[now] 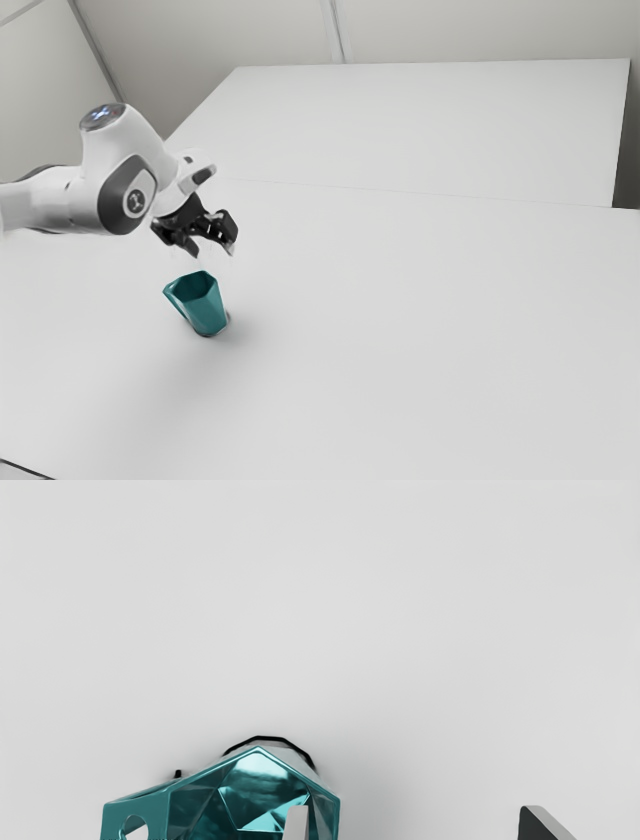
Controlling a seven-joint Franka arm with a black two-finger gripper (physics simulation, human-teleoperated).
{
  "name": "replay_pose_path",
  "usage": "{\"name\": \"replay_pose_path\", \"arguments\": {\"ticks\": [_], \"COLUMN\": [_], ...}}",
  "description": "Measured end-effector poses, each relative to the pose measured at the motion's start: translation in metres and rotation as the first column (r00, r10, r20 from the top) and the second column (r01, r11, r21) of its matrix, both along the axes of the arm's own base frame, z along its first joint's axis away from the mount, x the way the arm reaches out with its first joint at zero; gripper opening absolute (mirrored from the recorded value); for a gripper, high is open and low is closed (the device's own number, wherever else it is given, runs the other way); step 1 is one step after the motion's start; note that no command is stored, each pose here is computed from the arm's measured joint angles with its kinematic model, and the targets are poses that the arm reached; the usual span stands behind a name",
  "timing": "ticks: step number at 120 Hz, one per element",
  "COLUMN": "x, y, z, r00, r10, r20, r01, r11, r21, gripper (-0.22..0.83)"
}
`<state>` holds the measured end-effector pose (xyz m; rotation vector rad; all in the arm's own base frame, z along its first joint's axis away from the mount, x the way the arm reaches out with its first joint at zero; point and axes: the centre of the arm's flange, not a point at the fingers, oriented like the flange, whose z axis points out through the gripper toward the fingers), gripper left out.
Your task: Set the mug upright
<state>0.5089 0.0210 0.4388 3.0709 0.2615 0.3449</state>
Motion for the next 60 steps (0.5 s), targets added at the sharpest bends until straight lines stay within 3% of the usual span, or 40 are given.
{"name": "replay_pose_path", "arguments": {"ticks": [37,60], "x": [0.037,0.043], "y": [-0.008,-0.008], "z": [0.094,0.154], "r00": [0.997,0.992], "r10": [-0.041,-0.083], "r20": [-0.072,-0.09], "r01": [0.041,0.085], "r11": [0.999,0.996], "r21": [-0.005,0.012], "gripper": [0.56,0.58]}}
